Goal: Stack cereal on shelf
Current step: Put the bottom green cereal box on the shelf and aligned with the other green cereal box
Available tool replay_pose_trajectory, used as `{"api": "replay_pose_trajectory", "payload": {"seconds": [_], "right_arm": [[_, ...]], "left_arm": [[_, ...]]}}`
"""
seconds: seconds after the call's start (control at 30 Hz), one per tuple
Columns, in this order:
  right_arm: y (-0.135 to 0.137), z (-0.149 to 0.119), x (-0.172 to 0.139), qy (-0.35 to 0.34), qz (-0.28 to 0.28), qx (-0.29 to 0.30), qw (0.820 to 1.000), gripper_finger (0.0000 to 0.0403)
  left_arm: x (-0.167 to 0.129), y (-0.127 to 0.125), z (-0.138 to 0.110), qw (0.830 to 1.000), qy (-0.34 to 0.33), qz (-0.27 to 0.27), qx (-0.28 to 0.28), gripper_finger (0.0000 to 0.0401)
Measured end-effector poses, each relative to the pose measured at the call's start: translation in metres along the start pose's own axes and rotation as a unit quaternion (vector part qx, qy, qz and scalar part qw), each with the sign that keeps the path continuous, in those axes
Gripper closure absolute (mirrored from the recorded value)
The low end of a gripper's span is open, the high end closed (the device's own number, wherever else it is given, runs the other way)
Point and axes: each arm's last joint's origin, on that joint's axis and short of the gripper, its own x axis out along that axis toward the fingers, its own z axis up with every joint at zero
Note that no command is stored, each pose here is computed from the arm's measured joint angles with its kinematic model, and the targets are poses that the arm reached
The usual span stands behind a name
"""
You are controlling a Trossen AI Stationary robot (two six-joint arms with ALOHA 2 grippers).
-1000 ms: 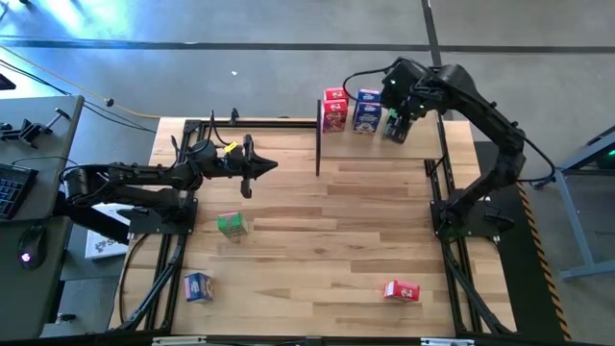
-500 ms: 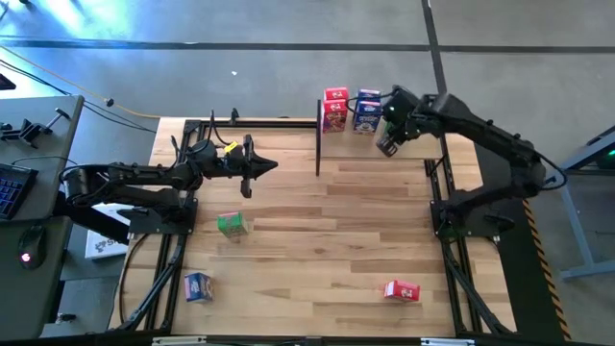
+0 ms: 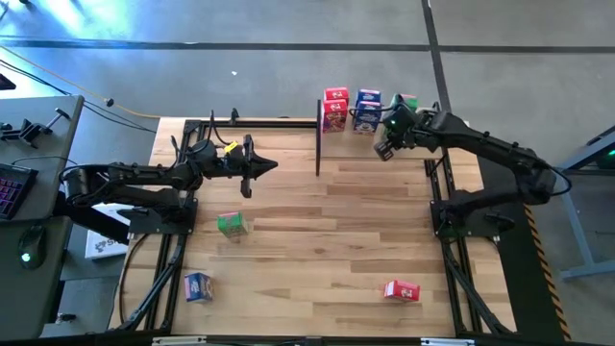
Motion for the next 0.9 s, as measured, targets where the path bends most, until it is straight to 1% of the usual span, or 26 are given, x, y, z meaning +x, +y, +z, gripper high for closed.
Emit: {"api": "replay_pose_trajectory", "payload": {"seconds": [0.17, 0.47, 0.67, 0.9], "right_arm": [[-0.0007, 0.0024, 0.0002, -0.016, -0.019, 0.013, 1.0, 0.0403], [-0.002, 0.002, 0.0001, -0.018, -0.04, 0.033, 0.999, 0.0403], [-0.003, 0.002, 0.0, -0.022, -0.057, 0.034, 0.998, 0.0403], [-0.0033, 0.002, 0.0, -0.022, -0.06, 0.033, 0.997, 0.0403]], "left_arm": [[0.0, 0.0, 0.0005, 1.0, -0.003, 0.0, -0.002, 0.0401], [0.0, 0.0, 0.0005, 1.0, -0.003, 0.0, -0.002, 0.0401], [0.0, 0.0, 0.0005, 1.0, -0.003, 0.0, -0.002, 0.0401], [0.0, 0.0, 0.0005, 1.0, -0.003, 0.0, -0.002, 0.0401]]}}
